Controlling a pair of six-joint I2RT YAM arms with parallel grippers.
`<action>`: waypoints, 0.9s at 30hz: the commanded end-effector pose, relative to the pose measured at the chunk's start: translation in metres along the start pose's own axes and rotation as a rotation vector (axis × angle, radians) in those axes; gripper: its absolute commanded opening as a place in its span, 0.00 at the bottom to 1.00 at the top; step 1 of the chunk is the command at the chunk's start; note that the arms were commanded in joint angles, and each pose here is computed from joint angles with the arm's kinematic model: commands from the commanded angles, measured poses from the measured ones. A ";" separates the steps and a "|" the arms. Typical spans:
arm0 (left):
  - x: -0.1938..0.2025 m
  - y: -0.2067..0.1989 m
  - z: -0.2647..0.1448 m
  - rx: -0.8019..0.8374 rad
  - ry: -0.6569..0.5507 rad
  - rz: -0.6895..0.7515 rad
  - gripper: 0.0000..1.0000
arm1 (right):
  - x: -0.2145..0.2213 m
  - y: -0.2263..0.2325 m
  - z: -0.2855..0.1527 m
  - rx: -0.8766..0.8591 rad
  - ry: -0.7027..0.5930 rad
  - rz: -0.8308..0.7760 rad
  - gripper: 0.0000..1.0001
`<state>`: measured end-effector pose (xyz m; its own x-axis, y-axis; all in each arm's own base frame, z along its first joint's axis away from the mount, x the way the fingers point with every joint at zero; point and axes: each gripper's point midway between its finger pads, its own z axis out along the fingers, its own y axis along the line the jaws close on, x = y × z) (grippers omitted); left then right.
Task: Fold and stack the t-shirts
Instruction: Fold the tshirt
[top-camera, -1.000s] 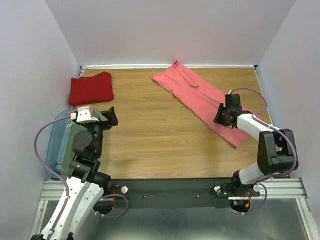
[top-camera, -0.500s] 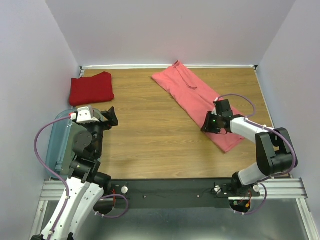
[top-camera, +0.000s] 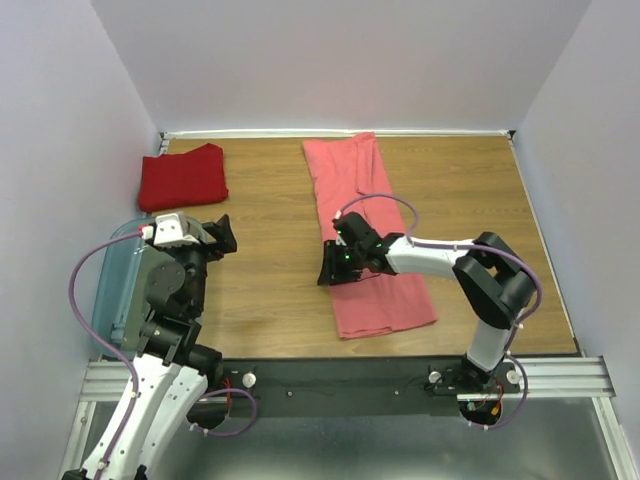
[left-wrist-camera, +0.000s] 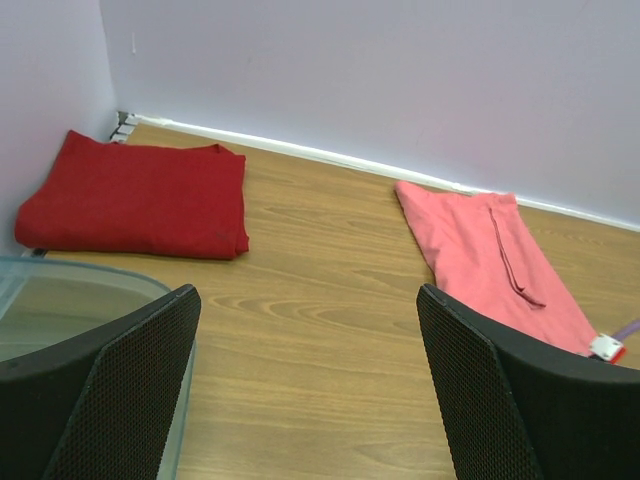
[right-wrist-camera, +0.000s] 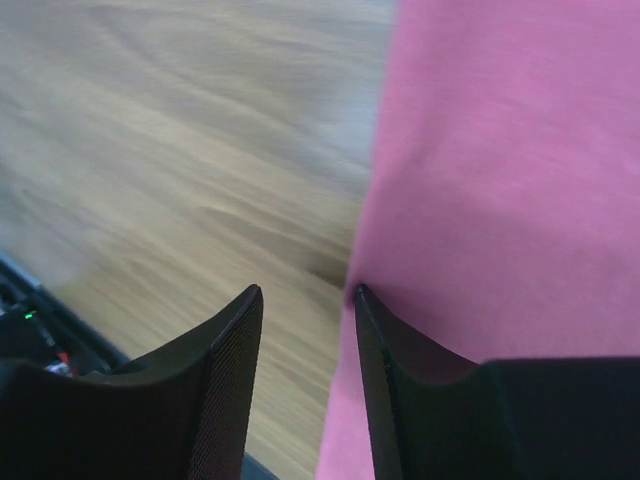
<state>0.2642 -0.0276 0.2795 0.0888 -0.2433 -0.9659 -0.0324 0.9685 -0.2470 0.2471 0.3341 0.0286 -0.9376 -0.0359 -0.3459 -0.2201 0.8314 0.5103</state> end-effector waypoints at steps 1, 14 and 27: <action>0.004 -0.006 0.002 0.025 0.036 -0.008 0.97 | -0.009 0.029 0.003 -0.035 -0.015 0.002 0.52; 0.055 -0.047 0.013 0.164 0.285 -0.135 0.97 | 0.005 -0.022 -0.053 0.138 -0.063 -0.140 0.55; 0.076 -0.076 -0.001 0.302 0.431 -0.222 0.98 | 0.043 -0.007 -0.013 0.033 0.096 -0.113 0.47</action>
<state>0.2843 -0.1034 0.2178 -0.3417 -0.3790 -0.8600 0.1259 0.8884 -0.4415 0.2070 0.2988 0.0232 -0.9261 -0.1678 -0.3379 -0.3027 0.8651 0.4000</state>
